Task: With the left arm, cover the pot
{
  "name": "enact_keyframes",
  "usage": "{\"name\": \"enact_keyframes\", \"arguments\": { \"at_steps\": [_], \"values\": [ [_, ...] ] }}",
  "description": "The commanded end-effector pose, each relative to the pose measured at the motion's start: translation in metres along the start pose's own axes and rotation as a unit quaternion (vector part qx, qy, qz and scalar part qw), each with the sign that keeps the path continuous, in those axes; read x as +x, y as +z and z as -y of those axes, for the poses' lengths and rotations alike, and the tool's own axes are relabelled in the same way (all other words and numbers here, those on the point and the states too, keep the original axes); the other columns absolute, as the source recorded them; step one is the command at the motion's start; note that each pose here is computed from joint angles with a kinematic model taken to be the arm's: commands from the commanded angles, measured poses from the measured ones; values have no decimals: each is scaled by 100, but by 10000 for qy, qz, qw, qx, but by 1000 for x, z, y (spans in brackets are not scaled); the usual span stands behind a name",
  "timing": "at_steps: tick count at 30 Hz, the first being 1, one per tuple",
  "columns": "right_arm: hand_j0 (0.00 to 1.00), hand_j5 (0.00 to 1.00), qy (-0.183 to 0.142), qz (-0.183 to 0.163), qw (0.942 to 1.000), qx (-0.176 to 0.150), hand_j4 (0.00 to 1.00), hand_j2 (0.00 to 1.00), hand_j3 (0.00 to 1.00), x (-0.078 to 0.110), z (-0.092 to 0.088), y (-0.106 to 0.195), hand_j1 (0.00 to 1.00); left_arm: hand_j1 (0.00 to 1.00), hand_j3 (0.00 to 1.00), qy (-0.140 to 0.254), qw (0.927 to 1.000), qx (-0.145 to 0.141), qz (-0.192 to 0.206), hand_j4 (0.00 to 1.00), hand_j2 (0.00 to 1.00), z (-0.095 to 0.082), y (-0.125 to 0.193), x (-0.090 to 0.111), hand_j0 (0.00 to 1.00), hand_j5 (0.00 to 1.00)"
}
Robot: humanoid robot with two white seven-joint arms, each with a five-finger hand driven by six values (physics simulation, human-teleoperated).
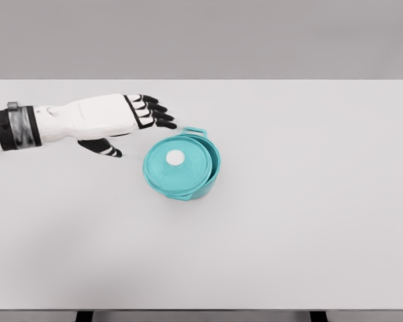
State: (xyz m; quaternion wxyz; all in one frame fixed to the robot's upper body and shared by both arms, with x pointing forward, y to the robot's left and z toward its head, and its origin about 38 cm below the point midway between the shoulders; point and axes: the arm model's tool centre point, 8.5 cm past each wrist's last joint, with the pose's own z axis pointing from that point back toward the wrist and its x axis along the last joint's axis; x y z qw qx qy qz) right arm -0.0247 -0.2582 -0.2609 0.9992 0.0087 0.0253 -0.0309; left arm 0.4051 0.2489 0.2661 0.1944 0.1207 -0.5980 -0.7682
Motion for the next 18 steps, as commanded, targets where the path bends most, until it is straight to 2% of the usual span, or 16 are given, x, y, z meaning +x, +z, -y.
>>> {"name": "enact_keyframes", "arguments": {
  "at_steps": [1, 9, 18],
  "values": [
    [100, 100, 1, 6, 10000, 0, 100, 100, 100, 0, 0, 0, 100, 100, 100, -135, 9994, 17, -325, 100, 100, -16, 34, -10, 100, 100],
    [100, 100, 1, -2, 10000, 1, 100, 100, 100, 0, 0, 0, 100, 100, 100, 65, 9983, -17, -584, 100, 100, -2, 48, -21, 100, 100],
    [100, 100, 1, 6, 10000, 0, 100, 100, 100, 0, 0, 0, 100, 100, 100, 154, 9983, -58, -566, 100, 100, 6, 47, -19, 100, 100]
  ]
}}
